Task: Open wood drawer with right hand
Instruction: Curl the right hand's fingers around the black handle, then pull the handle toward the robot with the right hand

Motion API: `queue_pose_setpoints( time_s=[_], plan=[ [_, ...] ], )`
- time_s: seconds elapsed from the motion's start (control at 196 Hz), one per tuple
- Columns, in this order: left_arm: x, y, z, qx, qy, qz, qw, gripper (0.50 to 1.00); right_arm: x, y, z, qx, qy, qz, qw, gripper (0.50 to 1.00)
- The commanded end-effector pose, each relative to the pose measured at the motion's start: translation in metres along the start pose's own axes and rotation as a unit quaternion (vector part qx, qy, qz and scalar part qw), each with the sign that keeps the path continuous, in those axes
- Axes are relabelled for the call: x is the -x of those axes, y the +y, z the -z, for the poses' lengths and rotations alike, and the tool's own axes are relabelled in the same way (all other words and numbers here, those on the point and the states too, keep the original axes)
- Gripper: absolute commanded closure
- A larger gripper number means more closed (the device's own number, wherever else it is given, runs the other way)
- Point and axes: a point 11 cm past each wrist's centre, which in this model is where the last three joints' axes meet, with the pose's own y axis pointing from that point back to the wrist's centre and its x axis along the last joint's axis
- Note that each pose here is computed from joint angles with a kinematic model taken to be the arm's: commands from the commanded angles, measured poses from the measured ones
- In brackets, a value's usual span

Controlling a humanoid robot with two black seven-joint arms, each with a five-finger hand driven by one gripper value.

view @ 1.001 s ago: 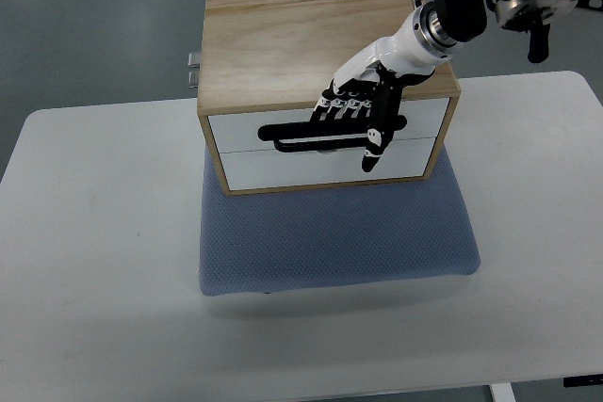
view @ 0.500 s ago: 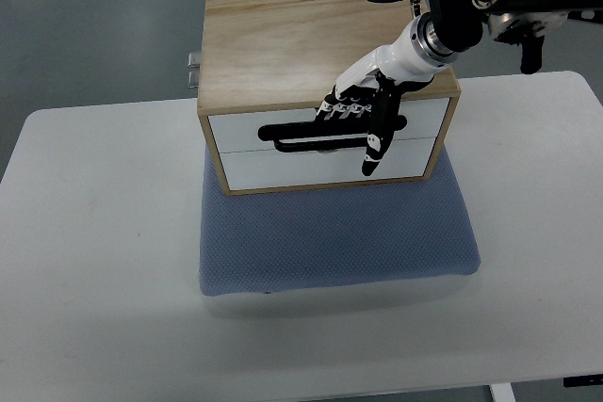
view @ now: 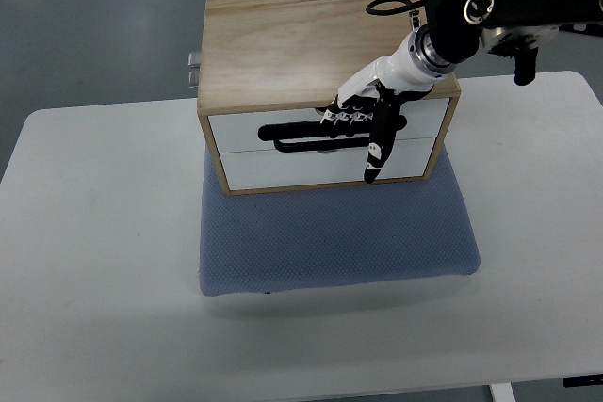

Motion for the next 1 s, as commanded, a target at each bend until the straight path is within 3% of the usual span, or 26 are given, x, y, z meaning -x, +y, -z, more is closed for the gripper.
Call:
queue_pose_setpoints(
  time_s=[0.0,0.996],
  plan=[
    [0.000,0.000,0.000,0.000,0.000,-0.001,1.000,0.500,0.002,-0.001,-0.001,0.001,0.001,0.004,1.000,0.556],
    [0.000,0.000,0.000,0.000,0.000,0.000,1.000,0.500,0.031,0.007,0.003,-0.004,0.024,0.096,0.995,0.556]
  ],
)
